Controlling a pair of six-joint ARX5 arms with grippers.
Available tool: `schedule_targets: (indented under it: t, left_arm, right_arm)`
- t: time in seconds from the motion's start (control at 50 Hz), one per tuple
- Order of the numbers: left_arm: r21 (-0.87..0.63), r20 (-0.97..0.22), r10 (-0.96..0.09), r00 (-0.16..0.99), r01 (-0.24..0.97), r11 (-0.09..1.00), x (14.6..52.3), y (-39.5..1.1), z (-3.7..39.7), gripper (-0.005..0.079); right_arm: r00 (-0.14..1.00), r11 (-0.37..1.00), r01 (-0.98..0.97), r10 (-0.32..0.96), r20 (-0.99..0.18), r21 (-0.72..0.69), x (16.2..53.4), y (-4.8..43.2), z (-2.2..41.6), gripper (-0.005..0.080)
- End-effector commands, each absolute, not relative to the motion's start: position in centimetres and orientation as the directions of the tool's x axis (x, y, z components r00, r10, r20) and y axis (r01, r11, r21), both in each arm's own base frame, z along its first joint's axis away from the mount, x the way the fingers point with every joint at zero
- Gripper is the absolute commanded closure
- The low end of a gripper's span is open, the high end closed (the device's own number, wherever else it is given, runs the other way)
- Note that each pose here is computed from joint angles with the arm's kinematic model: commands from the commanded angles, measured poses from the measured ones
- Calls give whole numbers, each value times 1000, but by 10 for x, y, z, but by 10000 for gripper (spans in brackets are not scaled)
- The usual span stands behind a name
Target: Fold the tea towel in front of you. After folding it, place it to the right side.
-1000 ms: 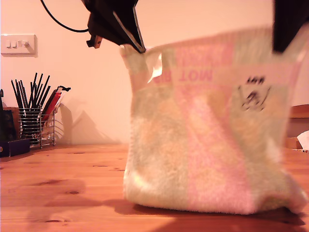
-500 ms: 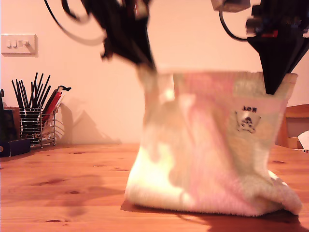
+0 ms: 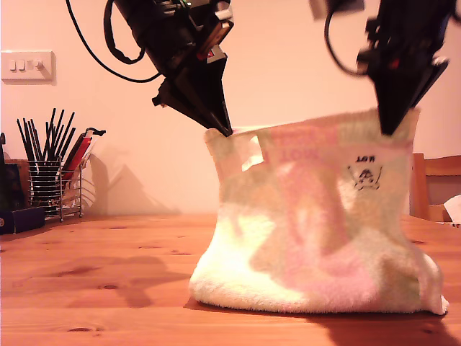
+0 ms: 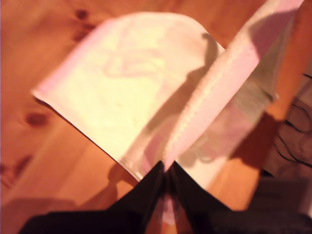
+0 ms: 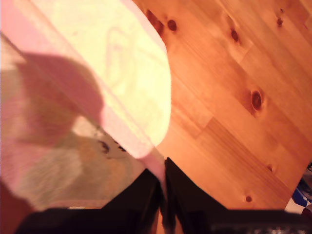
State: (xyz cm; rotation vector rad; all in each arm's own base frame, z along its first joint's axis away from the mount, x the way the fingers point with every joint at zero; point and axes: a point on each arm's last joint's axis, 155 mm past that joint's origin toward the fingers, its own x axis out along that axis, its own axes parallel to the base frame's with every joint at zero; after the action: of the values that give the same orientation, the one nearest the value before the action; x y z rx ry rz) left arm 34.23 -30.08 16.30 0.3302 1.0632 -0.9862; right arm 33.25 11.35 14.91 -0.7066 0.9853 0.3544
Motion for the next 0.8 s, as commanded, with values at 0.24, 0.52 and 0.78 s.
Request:
schedule_targets:
  t: [0.24,0.52,0.78]
  left_arm:
    - [-205,-862,-487,140,781,589,368,-298,126,763]
    - [-159,-857,-474,204,770,618,395,-295,112,580]
    - [-133,-853,-455,257,735,665,408,-289,114,505]
  right_arm:
    - [477,743,-537,-122,-870,-399,360,89,115,759]
    - [534,761,-496,-112,-838,-418,381,83,121,638]
    - [609,803,-430,-78,-789,-412,403,87,133,425]
